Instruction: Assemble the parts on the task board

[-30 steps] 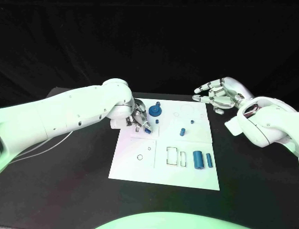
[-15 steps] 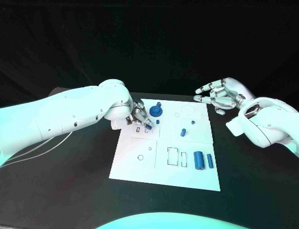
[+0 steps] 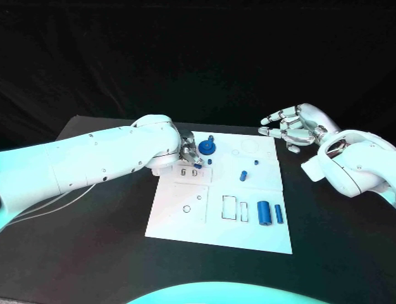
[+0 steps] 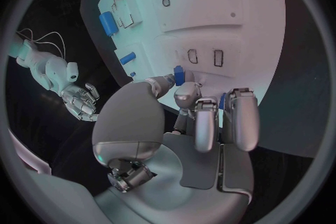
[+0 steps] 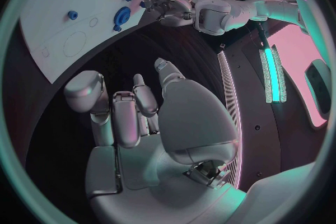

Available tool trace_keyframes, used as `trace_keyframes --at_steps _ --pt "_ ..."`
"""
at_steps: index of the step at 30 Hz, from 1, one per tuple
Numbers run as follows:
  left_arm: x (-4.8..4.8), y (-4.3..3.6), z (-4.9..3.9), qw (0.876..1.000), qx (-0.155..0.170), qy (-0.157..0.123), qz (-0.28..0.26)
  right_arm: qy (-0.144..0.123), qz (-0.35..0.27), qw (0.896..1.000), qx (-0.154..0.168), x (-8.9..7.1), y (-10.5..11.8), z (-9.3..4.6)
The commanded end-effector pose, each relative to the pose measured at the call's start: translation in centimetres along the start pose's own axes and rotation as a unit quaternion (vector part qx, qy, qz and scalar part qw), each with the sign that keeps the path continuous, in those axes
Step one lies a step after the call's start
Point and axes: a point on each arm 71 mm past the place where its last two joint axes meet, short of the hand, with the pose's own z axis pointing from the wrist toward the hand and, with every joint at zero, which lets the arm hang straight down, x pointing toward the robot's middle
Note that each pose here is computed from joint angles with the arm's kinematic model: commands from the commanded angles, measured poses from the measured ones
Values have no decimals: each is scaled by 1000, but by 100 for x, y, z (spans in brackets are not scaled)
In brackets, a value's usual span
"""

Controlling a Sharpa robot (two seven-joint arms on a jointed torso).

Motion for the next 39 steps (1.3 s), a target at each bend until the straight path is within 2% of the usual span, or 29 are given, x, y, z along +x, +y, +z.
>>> trace_keyframes --at_steps 1,8,26,32,39 --pt "10 -10 1 999 2 -22 28 3 -2 1000 -2 6 3 -2" --pt "84 2 16 999 -1 -18 50 4 -2 1000 -2 8 2 -4" --pt "132 81 13 998 -10 4 68 5 -2 1000 -1 10 -9 -7" --pt "159 80 -1 998 -8 16 68 5 -1 1000 0 14 -10 -5" --pt "170 77 -1 998 -7 14 62 6 -1 1000 1 22 -8 1"
